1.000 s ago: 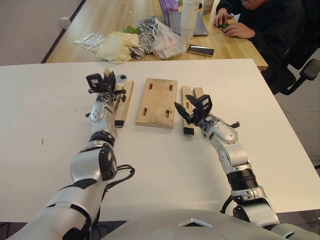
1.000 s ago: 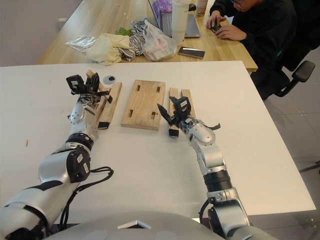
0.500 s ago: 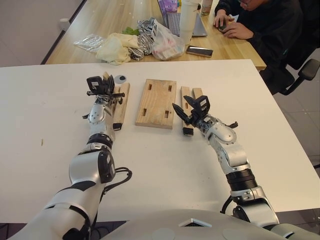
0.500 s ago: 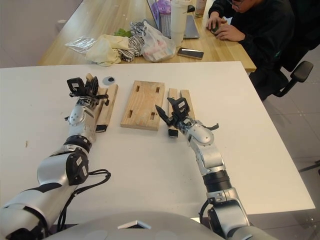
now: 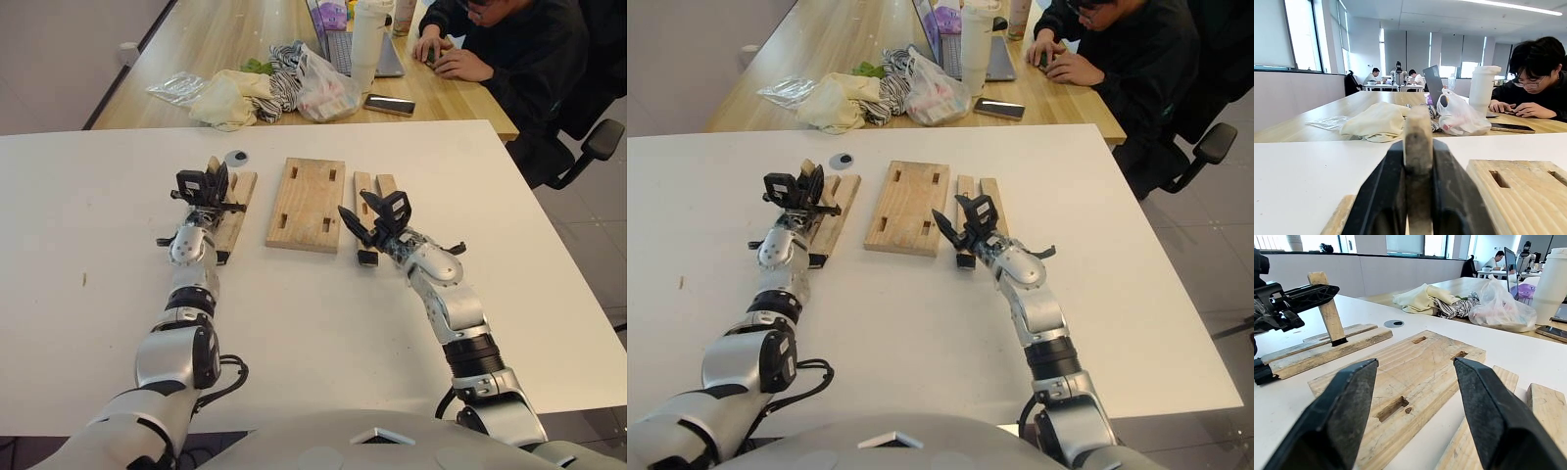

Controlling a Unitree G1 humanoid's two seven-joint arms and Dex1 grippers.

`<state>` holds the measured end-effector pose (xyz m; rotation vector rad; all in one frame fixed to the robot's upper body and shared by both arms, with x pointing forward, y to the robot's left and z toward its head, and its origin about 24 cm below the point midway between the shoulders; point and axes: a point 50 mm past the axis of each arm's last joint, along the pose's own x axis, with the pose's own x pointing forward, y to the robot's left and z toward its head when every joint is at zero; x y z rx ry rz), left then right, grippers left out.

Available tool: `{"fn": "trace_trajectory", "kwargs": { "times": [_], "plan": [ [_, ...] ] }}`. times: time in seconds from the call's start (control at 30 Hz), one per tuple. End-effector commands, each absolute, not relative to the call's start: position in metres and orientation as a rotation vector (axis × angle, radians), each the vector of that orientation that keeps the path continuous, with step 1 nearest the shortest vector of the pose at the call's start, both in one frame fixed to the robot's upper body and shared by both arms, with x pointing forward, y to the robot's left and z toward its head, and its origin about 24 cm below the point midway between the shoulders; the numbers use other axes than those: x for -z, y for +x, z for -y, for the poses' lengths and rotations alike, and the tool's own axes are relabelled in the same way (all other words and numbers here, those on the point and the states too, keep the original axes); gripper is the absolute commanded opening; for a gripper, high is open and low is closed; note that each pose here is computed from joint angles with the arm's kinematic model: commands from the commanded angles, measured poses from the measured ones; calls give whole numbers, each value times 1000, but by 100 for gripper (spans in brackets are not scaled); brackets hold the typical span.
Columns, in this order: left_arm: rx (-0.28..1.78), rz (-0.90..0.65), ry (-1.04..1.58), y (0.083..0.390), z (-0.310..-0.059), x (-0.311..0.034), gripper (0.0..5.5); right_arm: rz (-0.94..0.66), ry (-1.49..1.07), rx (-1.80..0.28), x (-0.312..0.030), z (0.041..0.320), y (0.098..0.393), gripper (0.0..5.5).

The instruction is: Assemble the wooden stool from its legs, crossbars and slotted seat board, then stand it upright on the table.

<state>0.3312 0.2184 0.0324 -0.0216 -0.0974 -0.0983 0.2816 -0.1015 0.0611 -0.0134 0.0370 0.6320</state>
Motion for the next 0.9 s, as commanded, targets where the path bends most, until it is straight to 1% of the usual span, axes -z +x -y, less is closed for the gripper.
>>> {"fn": "trace_trajectory", "kwargs": {
  "times": [0.03,0.2,0.27,0.33,0.47,0.6,0.7,0.8,0.83,0.9],
  "plan": [
    [39,-428,-145,267,-222,66,37,-33,-20,-623,-63,101,281,284],
    [14,-455,-168,256,-228,74,37,-32,-21,-620,-63,101,282,284],
    [31,-398,-172,263,-225,67,37,-31,-22,-619,-63,102,282,284],
    [59,-312,-174,276,-219,53,37,-29,-23,-619,-63,101,282,284],
    [128,-150,-168,304,-199,23,37,-26,-25,-623,-64,101,284,284],
    [152,-114,-160,312,-192,13,37,-28,-31,-627,-63,101,284,284],
    [144,-109,-152,311,-195,12,37,-29,-34,-631,-63,100,283,284],
    [146,-61,-135,312,-198,4,37,-31,-34,-634,-61,99,282,284],
    [149,-47,-120,312,-199,1,67,-32,-35,-636,-61,98,281,284],
    [164,-22,-95,313,-200,-6,95,-33,-35,-637,-60,97,280,284]
  ]
}}
